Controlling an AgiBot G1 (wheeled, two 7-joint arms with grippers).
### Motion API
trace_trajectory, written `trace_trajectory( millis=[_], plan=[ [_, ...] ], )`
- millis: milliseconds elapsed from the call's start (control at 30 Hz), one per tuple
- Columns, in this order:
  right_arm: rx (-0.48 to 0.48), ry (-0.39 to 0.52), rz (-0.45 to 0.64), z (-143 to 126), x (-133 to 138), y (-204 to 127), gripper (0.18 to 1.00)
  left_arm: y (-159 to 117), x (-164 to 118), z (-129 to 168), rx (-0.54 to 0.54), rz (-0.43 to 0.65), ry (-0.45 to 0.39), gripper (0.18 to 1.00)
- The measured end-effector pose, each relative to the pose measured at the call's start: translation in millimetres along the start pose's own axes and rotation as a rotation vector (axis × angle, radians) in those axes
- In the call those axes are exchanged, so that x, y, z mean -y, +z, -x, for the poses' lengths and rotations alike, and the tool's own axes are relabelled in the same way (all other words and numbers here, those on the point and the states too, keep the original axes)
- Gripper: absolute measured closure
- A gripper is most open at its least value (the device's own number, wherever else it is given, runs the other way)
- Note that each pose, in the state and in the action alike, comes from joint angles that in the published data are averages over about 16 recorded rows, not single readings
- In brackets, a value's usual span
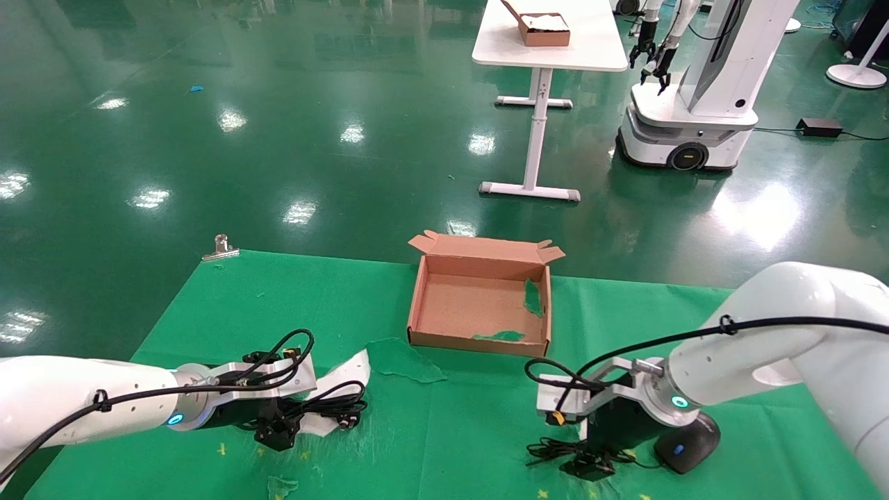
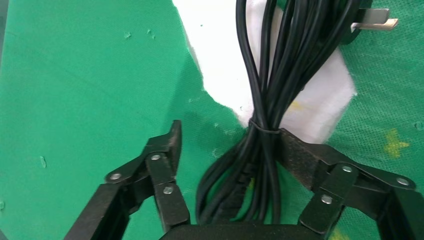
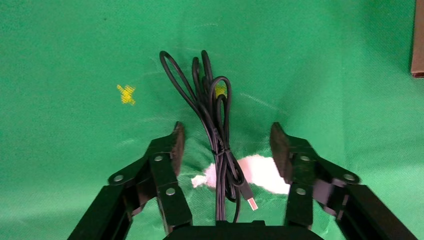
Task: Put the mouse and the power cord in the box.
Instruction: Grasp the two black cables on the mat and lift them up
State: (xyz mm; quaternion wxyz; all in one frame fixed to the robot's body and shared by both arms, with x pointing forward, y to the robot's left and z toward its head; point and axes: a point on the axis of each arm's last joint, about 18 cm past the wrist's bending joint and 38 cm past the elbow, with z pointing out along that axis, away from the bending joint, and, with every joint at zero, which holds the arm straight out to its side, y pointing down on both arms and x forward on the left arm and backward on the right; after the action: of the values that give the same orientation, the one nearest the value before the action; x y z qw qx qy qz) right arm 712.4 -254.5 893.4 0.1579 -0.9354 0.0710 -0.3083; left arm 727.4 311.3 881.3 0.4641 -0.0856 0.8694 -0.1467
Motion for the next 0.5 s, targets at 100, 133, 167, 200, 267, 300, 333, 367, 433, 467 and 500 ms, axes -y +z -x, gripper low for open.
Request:
trace_trajectory(
  millis=[100, 133, 167, 200, 267, 300, 333, 367, 433, 467, 500],
  plan=[
    [0.000, -0.001, -0.001, 0.1, 0.1, -0.1, 0.513, 0.0, 0.0, 0.0, 0.000, 0.000, 0.000, 0.504],
    [0.000, -0.001, -0.001, 0.2, 0.1, -0.2, 0.539, 0.0, 0.0, 0.0, 0.000, 0.000, 0.000, 0.531],
    [0.000, -0.001, -0.001, 0.2, 0.2, -0.2, 0.565, 0.0, 0.0, 0.0, 0.000, 0.000, 0.000, 0.558],
    [0.001, -0.001, -0.001, 0.3, 0.2, -0.3, 0.591, 0.0, 0.0, 0.0, 0.000, 0.000, 0.000, 0.585],
    [0.001, -0.001, -0.002, 0.3, 0.2, -0.3, 0.628, 0.0, -0.1, 0.0, 0.000, 0.000, 0.001, 0.631],
    [0.001, -0.001, -0.002, 0.3, 0.3, -0.4, 0.654, 0.0, -0.1, 0.0, 0.000, 0.000, 0.001, 0.649],
    [0.001, -0.002, -0.002, 0.4, 0.3, -0.4, 0.679, 0.0, -0.1, 0.0, 0.000, 0.000, 0.001, 0.674],
    [0.001, -0.002, -0.002, 0.4, 0.3, -0.4, 0.705, -0.1, 0.0, 0.0, 0.000, 0.000, 0.002, 0.699],
    [0.001, -0.002, -0.002, 0.4, 0.4, -0.4, 0.746, -0.6, 0.1, -0.2, -0.002, -0.002, 0.006, 0.749],
    [0.001, -0.002, -0.003, 0.4, 0.4, -0.4, 0.762, -1.1, 0.2, -0.3, -0.003, -0.004, 0.008, 0.763],
    [0.000, -0.002, -0.003, 0.4, 0.4, -0.5, 0.782, -1.6, 0.6, -0.4, -0.004, -0.007, 0.011, 0.778]
  ],
)
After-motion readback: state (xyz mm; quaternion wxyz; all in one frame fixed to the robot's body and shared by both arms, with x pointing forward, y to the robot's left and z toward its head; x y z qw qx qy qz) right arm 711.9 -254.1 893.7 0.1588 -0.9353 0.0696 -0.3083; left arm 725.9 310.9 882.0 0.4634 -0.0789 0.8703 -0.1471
